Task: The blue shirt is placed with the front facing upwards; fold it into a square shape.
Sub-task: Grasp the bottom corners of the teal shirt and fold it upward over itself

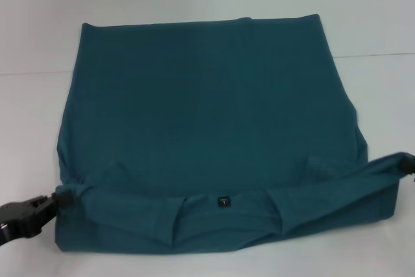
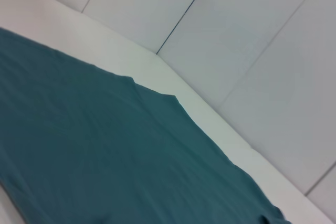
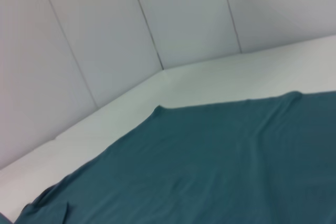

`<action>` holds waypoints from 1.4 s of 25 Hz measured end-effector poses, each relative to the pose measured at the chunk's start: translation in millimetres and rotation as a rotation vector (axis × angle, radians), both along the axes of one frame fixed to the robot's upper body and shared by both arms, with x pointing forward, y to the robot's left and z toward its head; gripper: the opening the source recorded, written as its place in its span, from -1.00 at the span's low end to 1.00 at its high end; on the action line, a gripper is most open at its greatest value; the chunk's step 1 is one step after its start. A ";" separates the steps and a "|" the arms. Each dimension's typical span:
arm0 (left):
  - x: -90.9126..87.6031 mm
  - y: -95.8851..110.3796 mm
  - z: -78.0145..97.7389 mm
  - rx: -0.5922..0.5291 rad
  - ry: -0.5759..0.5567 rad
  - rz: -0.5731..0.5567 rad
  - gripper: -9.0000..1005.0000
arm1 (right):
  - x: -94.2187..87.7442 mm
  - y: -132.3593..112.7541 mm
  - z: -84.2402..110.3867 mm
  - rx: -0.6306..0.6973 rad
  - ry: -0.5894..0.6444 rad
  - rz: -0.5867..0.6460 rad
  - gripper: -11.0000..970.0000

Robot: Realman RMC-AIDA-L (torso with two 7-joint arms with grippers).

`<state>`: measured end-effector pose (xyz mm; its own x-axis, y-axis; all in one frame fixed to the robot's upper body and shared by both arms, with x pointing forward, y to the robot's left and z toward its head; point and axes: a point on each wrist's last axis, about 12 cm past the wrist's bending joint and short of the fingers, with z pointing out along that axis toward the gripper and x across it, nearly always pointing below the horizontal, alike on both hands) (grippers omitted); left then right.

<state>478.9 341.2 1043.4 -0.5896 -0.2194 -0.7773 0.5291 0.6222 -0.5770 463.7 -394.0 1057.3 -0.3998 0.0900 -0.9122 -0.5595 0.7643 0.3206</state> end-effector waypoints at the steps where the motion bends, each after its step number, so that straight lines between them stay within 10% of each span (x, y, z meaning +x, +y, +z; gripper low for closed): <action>1: 3.0 -1.1 -0.2 0.006 -0.003 0.004 -0.87 | 4.4 2.0 0.1 -0.001 -0.004 0.000 -0.89; 35: 80.3 -16.2 27.0 0.052 -0.167 0.166 -0.87 | 94.8 18.2 18.5 -0.121 -0.063 -0.146 -0.89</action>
